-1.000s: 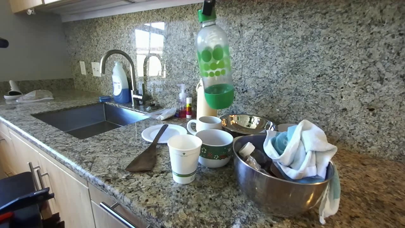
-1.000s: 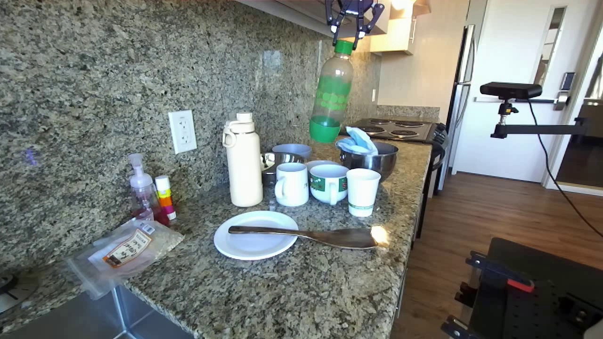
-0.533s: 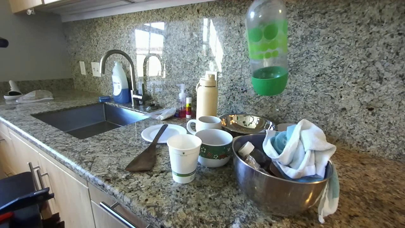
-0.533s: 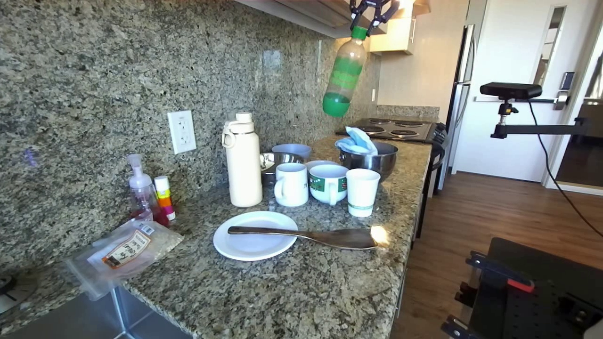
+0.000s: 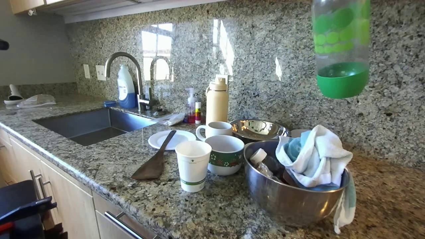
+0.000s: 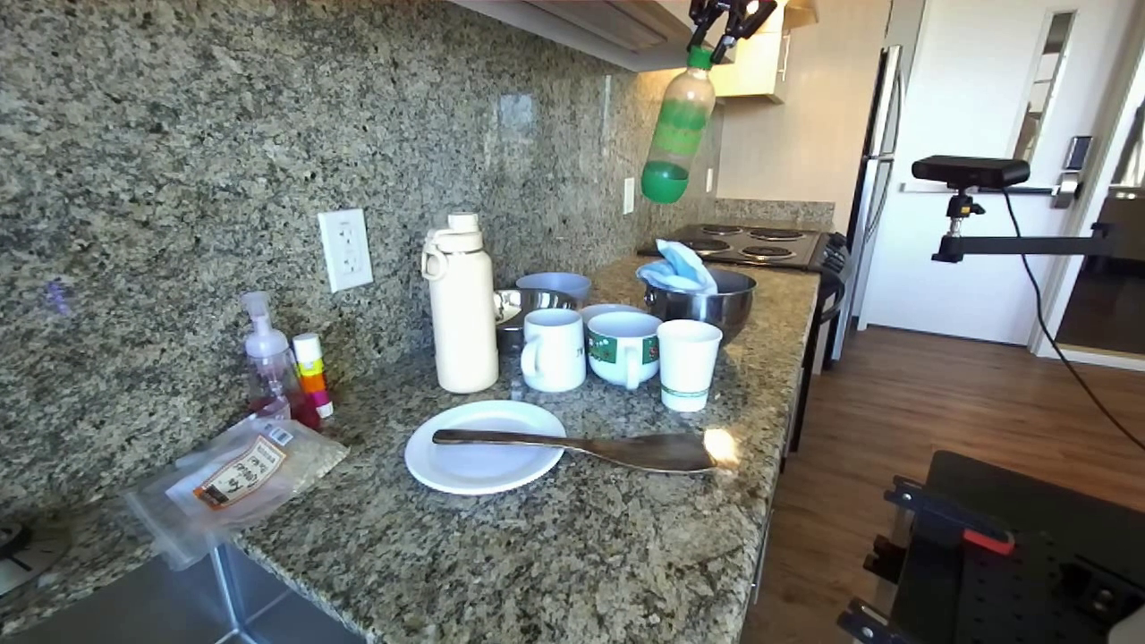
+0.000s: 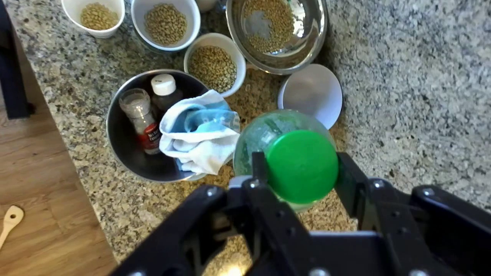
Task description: Move the green bottle to the right of the silver dish
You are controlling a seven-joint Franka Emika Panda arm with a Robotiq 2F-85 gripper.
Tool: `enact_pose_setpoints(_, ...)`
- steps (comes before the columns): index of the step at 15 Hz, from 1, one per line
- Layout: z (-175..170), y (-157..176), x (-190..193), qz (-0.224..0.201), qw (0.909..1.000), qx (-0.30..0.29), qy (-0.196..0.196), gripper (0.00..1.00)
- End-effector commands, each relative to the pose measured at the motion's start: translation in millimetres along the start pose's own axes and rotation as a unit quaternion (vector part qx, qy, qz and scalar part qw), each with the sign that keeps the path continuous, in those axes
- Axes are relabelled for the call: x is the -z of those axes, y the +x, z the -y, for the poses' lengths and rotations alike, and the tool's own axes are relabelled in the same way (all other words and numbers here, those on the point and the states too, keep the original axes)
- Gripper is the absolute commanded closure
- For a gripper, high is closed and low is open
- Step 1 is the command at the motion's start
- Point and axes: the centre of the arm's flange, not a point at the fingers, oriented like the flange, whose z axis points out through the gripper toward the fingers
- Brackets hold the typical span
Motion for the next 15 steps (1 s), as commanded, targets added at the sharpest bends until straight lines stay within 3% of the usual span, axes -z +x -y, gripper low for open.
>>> enact_pose_setpoints(1, 11, 25, 4, -0.025, 0.9975, -0.062, 0.023, 0.79)
enact_pose_setpoints(8, -3, 62, -16, -0.059, 0.9884, -0.139, 0.014, 0.79)
enact_pose_setpoints(15, -25, 91, -45, -0.051, 0.9799, -0.193, -0.013, 0.79)
